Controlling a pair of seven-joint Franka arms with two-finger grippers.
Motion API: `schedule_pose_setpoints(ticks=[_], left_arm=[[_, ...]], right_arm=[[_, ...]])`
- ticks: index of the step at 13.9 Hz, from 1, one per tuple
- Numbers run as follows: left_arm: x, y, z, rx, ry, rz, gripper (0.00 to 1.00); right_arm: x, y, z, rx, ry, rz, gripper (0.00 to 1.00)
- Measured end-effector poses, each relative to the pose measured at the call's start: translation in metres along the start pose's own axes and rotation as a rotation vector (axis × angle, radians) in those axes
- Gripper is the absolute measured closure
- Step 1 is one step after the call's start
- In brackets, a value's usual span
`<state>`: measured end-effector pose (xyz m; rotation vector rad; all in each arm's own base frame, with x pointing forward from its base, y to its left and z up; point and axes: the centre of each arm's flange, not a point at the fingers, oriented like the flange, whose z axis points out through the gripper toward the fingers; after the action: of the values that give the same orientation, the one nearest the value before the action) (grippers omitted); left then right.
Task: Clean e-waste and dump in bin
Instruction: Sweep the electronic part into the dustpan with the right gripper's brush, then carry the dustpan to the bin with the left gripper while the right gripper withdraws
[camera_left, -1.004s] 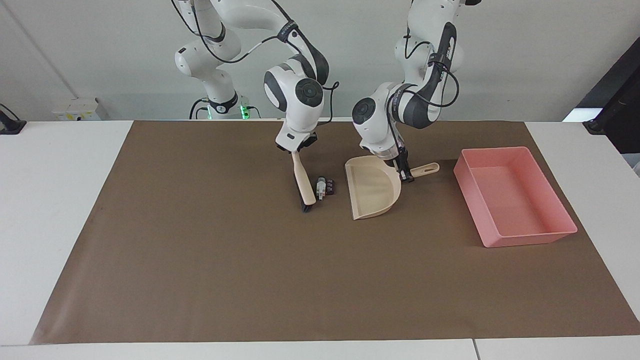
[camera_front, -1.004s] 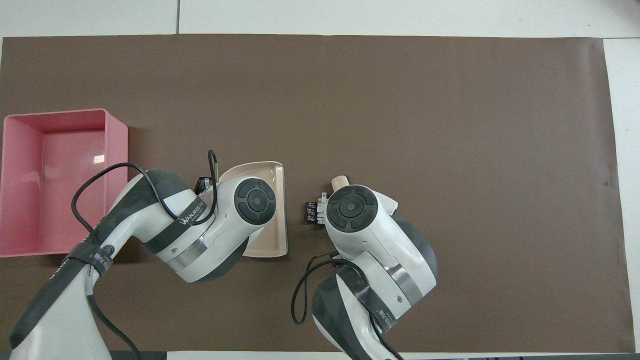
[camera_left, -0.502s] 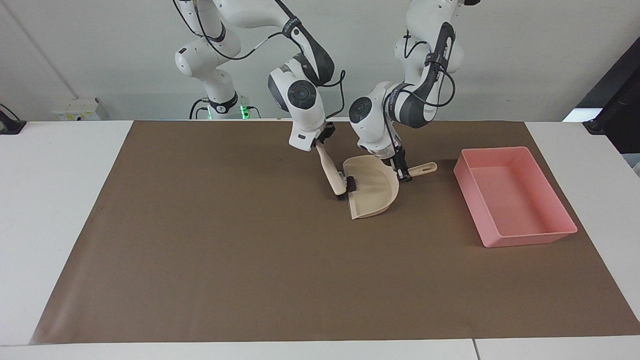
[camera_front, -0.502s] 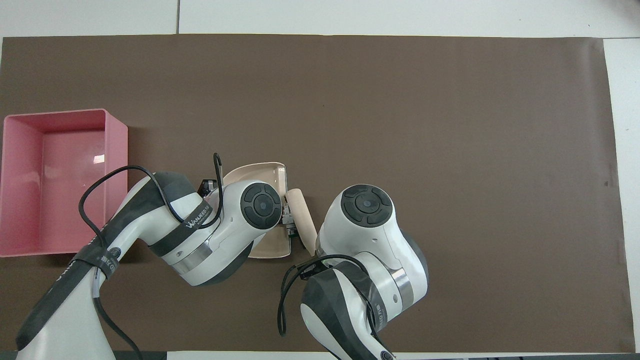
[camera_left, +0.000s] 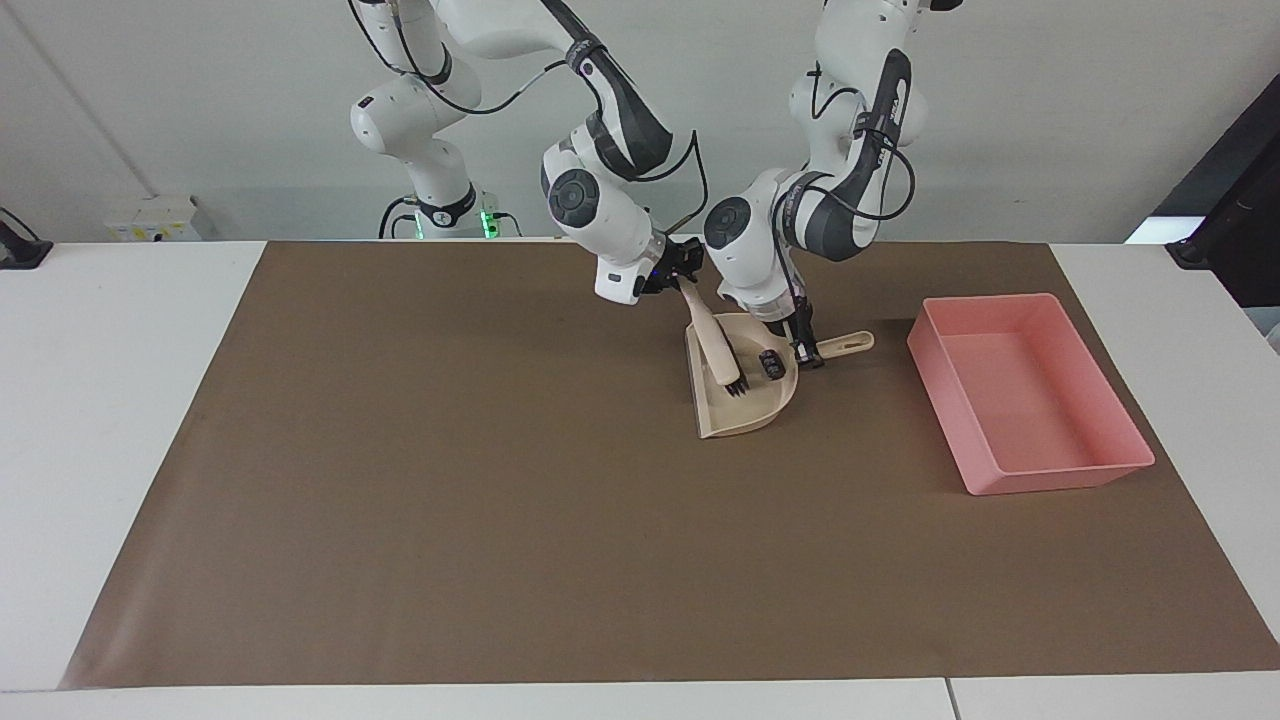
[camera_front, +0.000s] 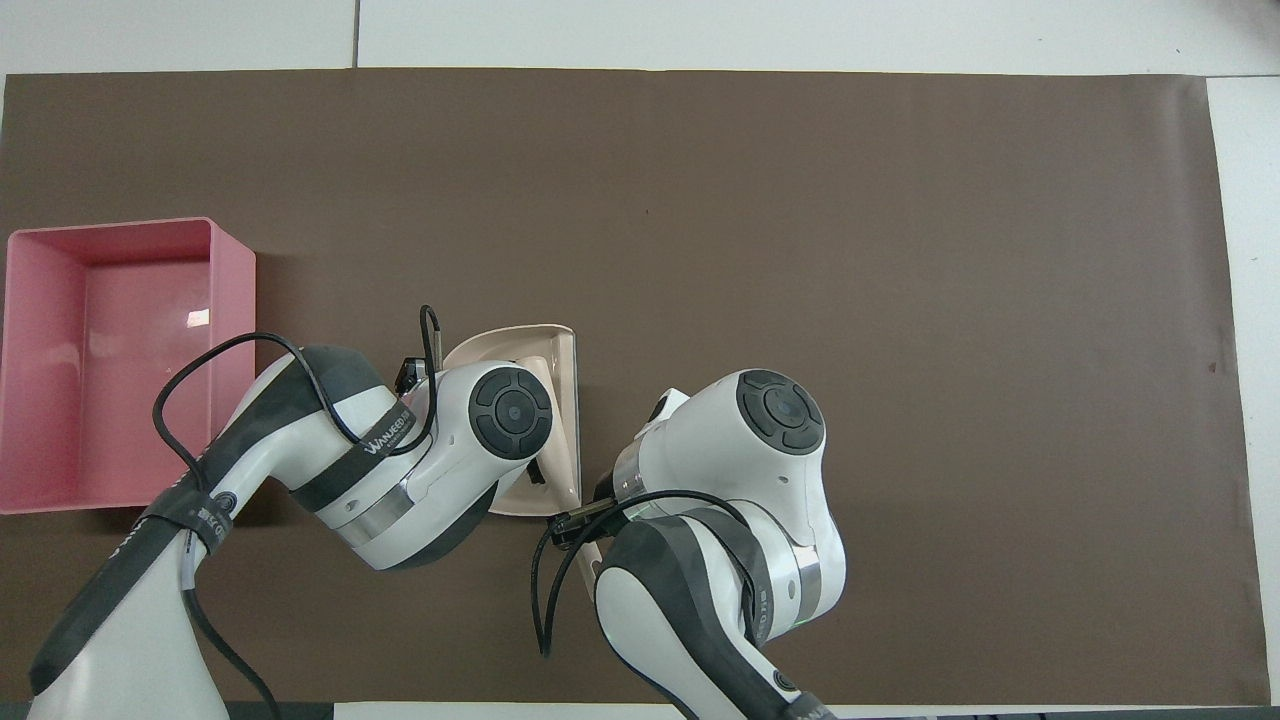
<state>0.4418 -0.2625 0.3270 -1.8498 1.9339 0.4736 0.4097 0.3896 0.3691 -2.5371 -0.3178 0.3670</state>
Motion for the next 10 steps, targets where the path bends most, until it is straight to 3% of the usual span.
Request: schedule_pose_setpoints(ticks=[2,6,10], left_arm=[[-0.003,-0.003,0.002,0.011,0.028,-0.007,0.68],[-0.02,-0.017,0.01,-0.013,0.123,-0.005,0.68],[-0.071,-0.041,0.011,-0.035,0.211,0.007,0.68]], right_arm=[[-0.002,-0.003,-0.009,-0.006,0.012,0.035,0.74],[-0.011,-0.004,-0.048,-0.232,0.094,0.173,0.74],[-0.022,0.048,-0.12,-0.376,0.065,0.278,0.74]])
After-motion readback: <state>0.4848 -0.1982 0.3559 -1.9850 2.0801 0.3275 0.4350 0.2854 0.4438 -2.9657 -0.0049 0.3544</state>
